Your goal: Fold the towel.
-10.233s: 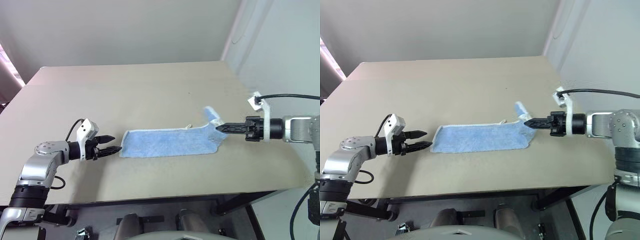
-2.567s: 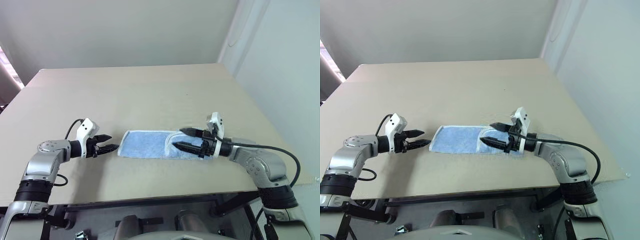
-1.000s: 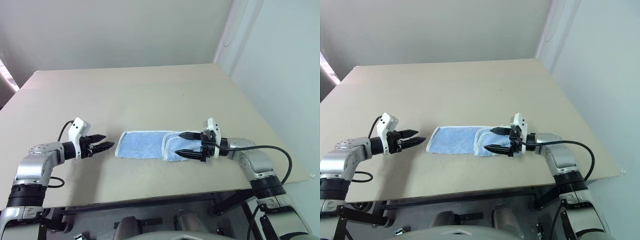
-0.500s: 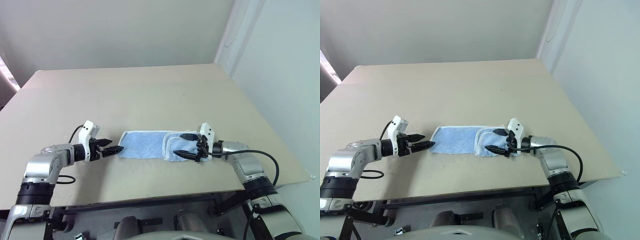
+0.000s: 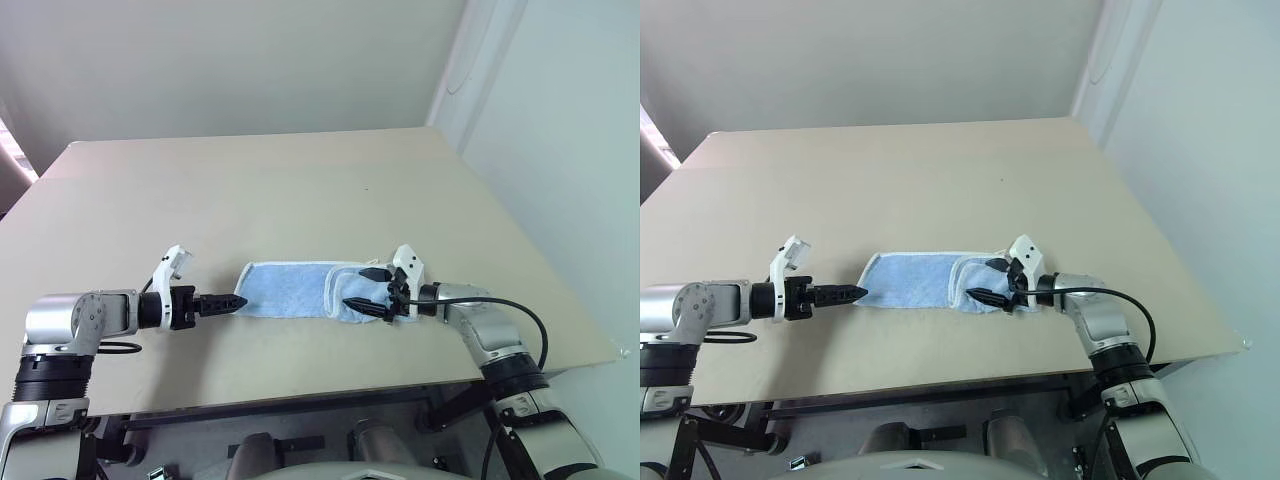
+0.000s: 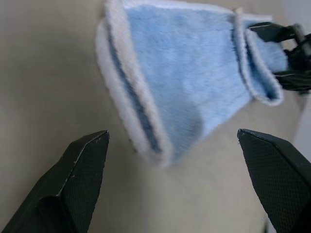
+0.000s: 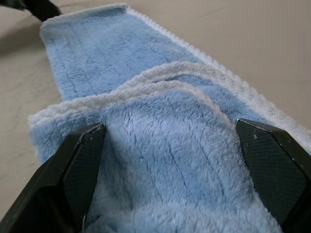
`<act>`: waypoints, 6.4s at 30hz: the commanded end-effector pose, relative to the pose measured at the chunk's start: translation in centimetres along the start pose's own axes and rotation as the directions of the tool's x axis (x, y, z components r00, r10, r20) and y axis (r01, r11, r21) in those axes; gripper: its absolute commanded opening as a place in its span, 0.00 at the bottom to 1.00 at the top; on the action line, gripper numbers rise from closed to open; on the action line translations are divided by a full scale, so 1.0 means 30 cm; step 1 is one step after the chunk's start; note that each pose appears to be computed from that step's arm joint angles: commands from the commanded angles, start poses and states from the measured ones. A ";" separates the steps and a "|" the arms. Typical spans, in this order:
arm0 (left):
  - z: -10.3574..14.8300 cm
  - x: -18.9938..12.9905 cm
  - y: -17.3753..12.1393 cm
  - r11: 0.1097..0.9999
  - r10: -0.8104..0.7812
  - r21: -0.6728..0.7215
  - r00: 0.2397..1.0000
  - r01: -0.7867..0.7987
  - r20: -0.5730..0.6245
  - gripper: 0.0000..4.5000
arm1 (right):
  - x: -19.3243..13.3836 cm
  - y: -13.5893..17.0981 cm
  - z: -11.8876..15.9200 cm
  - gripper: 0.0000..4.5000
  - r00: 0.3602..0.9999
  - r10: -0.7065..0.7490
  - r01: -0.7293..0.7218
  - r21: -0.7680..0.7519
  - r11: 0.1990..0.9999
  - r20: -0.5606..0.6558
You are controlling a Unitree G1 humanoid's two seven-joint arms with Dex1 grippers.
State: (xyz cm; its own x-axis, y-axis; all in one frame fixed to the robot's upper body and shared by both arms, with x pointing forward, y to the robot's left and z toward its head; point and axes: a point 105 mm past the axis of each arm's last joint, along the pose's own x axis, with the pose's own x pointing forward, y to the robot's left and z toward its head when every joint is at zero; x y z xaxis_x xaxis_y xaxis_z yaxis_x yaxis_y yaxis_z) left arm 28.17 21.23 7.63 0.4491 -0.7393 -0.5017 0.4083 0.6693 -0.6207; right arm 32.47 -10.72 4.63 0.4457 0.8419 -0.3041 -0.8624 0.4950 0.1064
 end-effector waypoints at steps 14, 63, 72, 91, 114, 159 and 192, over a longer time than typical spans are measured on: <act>-0.049 -0.003 -0.127 0.985 -0.100 -0.147 0.995 0.095 -0.029 0.99 | 0.041 0.003 0.024 1.00 1.000 -0.023 0.023 -0.011 1.000 0.017; -0.042 0.048 0.008 0.896 0.126 -0.429 0.992 -0.111 0.006 0.23 | 0.048 -0.026 0.021 1.00 0.998 -0.067 0.067 -0.040 0.997 0.004; 0.013 0.008 0.000 0.904 0.121 -0.420 0.989 -0.077 0.081 0.01 | 0.058 -0.024 0.018 1.00 0.998 -0.068 0.069 -0.044 0.997 0.007; 0.100 -0.095 0.040 0.940 0.188 -0.302 0.980 -0.159 0.070 0.01 | -0.031 0.040 0.242 1.00 0.941 0.102 -0.174 0.202 0.964 0.324; 0.251 -0.071 -0.203 0.948 -0.129 0.288 0.991 0.134 -0.036 0.01 | -0.120 0.009 0.095 1.00 0.993 0.042 -0.052 0.089 0.995 0.112; -0.001 0.433 -0.429 0.808 -0.373 0.294 0.830 0.510 -0.415 0.01 | -0.219 -0.032 0.005 1.00 0.981 -0.188 0.181 0.116 0.977 0.053; 0.224 0.324 -0.370 0.574 -0.454 0.767 0.891 0.286 0.008 1.00 | -0.231 -0.061 0.044 1.00 0.976 -0.193 0.185 0.086 0.979 0.102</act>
State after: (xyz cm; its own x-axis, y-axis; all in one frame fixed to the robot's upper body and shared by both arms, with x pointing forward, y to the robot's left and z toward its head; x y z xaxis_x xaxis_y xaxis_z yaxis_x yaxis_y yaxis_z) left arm 33.17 7.32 13.40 0.2271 -0.9592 -0.1686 0.9623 0.2476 -0.1129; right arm 30.65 -17.00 5.63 0.6130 0.7343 -0.2915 -0.7244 0.6697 0.1636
